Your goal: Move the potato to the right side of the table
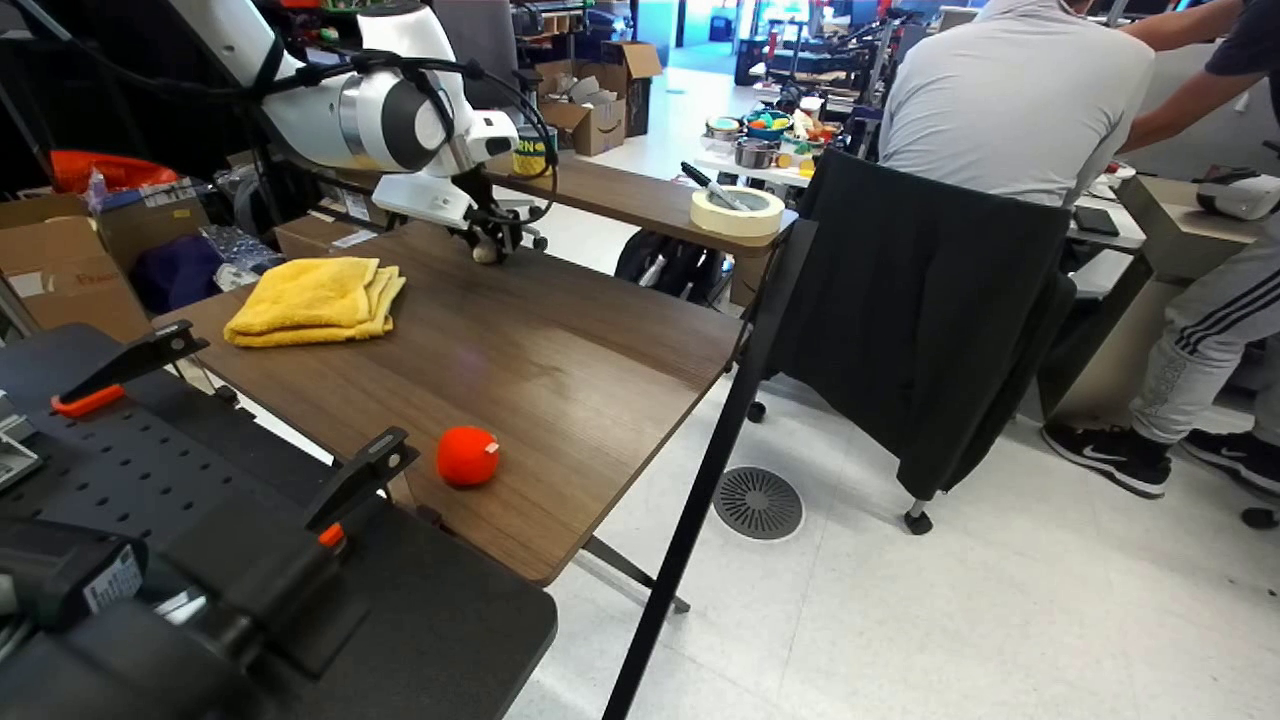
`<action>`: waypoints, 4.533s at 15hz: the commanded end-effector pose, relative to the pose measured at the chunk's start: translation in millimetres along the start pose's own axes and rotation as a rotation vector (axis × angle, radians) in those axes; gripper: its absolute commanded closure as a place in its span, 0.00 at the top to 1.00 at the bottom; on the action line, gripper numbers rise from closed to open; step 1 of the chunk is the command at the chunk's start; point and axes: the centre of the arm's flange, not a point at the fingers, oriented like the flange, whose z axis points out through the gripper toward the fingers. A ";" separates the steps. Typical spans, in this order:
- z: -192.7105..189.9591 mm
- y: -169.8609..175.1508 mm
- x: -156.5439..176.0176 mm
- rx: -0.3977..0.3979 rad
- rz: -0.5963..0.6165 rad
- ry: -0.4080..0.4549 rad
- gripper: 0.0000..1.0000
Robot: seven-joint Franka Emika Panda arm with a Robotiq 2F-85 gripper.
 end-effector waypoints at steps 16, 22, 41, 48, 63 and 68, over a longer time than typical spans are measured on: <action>-124.9 264.5 -105.8 -0.478 0.319 -0.158 0.05; -67.6 252.6 -167.8 -0.420 0.369 -0.254 0.05; -190.8 74.0 -100.4 0.129 0.121 -0.120 1.00; -135.7 -115.6 -176.4 0.369 -0.203 -0.266 1.00; -117.8 -143.1 -179.1 0.114 -0.524 -0.031 1.00; -79.1 -117.4 -190.7 0.056 -0.504 -0.153 1.00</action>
